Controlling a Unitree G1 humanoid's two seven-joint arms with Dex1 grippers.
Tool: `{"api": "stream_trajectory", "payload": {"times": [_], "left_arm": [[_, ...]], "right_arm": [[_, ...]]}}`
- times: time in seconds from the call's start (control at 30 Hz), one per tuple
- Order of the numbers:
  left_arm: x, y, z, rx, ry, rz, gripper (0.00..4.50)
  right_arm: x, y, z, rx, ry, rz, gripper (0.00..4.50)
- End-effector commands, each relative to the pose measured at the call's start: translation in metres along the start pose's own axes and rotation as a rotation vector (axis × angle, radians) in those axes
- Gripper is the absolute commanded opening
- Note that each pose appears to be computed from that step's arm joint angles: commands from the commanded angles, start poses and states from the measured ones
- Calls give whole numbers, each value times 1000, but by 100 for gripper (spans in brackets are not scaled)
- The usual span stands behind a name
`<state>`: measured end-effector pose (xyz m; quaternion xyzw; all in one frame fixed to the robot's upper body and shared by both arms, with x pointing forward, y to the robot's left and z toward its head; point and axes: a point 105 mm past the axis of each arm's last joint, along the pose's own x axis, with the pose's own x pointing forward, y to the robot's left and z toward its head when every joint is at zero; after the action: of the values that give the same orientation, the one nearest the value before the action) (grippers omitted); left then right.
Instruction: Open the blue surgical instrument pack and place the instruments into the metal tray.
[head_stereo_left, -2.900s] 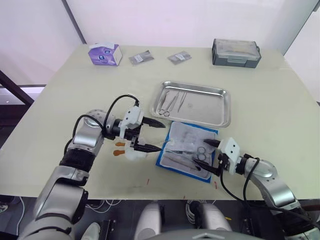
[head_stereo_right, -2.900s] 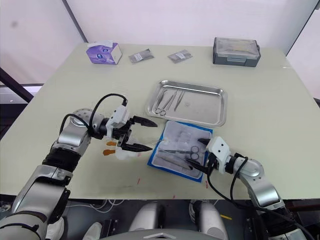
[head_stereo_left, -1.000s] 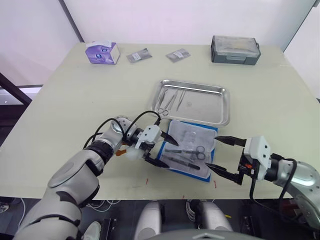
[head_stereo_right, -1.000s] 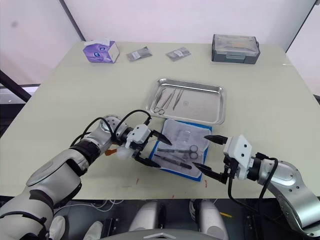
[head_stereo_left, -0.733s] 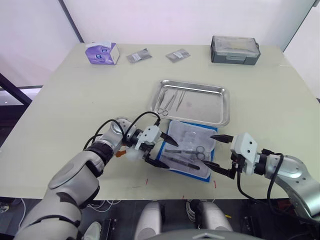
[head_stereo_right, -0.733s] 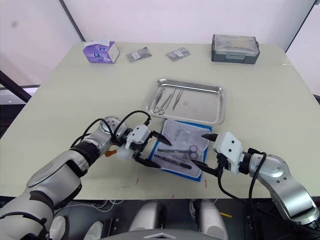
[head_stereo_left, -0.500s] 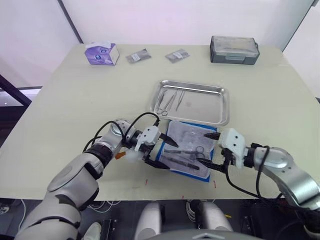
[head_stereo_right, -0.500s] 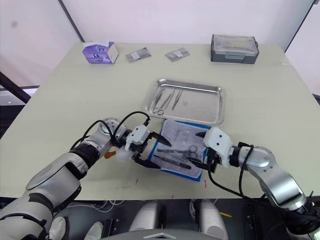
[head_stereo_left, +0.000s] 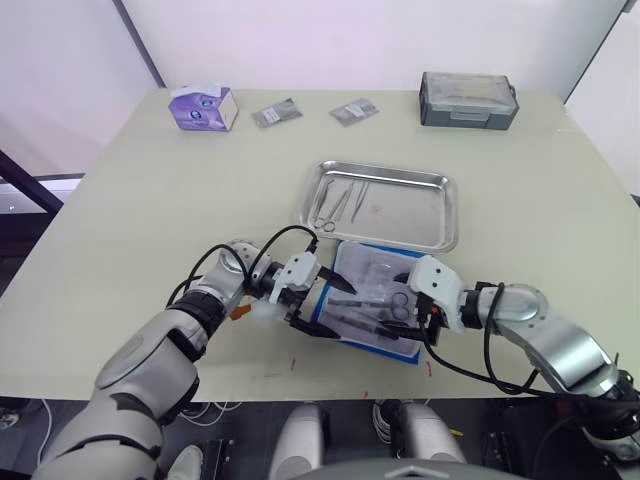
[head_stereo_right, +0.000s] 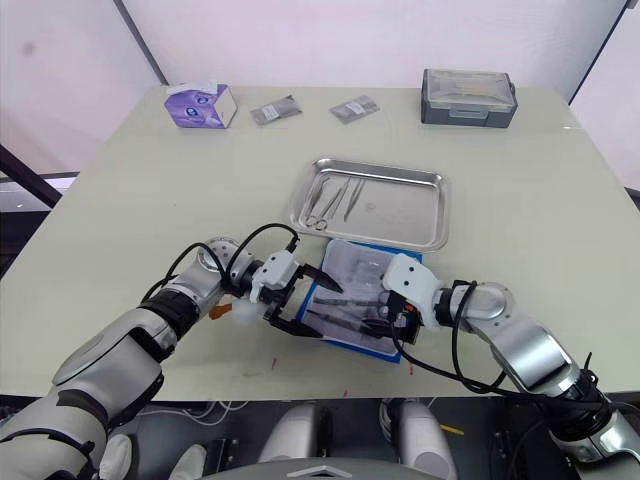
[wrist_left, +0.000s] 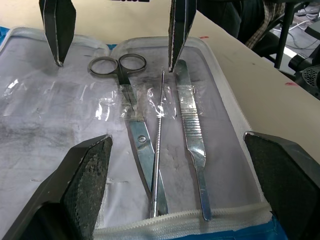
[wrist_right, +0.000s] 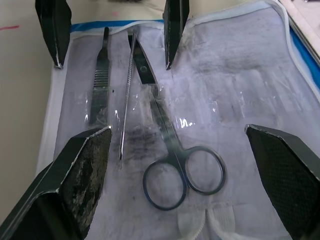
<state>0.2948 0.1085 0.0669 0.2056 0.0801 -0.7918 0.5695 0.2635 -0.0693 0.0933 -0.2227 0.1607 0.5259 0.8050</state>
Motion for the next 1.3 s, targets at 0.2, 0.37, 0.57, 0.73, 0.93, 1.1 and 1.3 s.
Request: {"api": "stream_trajectory", "payload": {"times": [0.2,0.37,0.57,0.73,0.93,1.1,1.3], "left_arm": [[11,-22,-23,-91,39,-97,446],[11,-23,-24,-87,43,-97,446],[11,-22,-24,-86,44,-90,446],[11,-22,-25,-86,44,-88,446],[12,-22,-25,-87,45,-90,446],[11,-22,-25,-88,50,-89,446],[11,-22,-26,-90,51,-87,446]], "right_arm": [[2,-4,5,-44,55,-2,450],[2,-9,5,-74,88,3,450],[-2,-11,18,-82,46,1,450],[-7,-11,29,-84,10,-1,450],[-3,-16,23,-130,45,-40,450],[1,-16,10,-191,106,-57,450],[7,-12,11,-187,107,-41,450]]}}
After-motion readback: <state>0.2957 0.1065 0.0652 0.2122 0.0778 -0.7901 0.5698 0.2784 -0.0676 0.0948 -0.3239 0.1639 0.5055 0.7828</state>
